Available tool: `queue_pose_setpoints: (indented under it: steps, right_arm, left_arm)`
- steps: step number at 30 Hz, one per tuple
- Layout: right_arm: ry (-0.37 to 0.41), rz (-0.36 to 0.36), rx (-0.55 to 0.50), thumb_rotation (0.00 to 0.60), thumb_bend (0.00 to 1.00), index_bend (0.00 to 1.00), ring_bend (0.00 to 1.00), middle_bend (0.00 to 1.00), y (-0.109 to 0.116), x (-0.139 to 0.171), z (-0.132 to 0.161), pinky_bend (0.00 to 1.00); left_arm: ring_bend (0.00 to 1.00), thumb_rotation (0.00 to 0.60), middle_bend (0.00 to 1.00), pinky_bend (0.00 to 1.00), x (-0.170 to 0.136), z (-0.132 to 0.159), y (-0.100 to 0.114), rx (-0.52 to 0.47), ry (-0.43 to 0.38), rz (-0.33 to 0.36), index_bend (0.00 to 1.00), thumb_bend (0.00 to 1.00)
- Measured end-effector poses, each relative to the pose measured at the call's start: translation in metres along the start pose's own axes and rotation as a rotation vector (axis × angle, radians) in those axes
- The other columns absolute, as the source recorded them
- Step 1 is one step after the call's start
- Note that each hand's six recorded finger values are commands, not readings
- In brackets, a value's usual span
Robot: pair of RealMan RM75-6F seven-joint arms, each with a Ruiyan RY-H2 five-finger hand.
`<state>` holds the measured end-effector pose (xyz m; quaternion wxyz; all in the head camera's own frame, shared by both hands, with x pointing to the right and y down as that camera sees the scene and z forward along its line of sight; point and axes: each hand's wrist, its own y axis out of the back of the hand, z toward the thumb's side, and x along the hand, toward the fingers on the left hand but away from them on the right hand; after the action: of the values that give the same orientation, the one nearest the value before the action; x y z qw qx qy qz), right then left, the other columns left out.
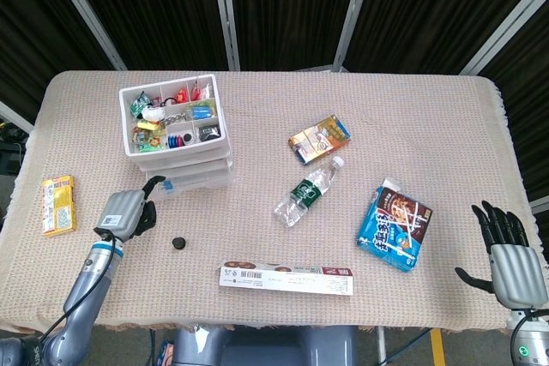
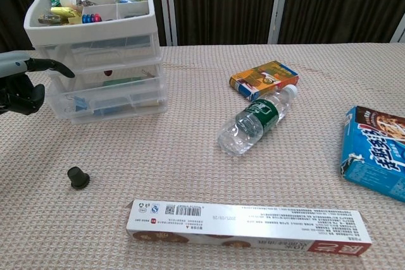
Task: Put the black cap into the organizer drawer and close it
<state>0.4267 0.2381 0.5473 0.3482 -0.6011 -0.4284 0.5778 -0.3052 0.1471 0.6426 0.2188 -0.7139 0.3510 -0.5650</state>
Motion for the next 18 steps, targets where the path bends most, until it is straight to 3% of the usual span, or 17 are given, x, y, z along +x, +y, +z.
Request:
queue_pose_setpoints:
  steps: [8, 18]
  right_arm:
    - [0.001, 0.000, -0.001, 0.600, 0.01, 0.05, 0.00, 0.00, 0.000, 0.000, 0.000, 0.00]
    - [0.001, -0.003, -0.002, 0.600, 0.01, 0.05, 0.00, 0.00, 0.001, 0.000, 0.000, 0.00]
  left_arm:
    - [0.86, 0.600, 0.98, 0.78, 0.006, -0.008, -0.011, 0.018, 0.065, -0.055, 0.16, 0.83]
    - [0.86, 0.600, 0.98, 0.78, -0.002, 0.003, -0.024, -0.013, 0.041, -0.127, 0.17, 0.83]
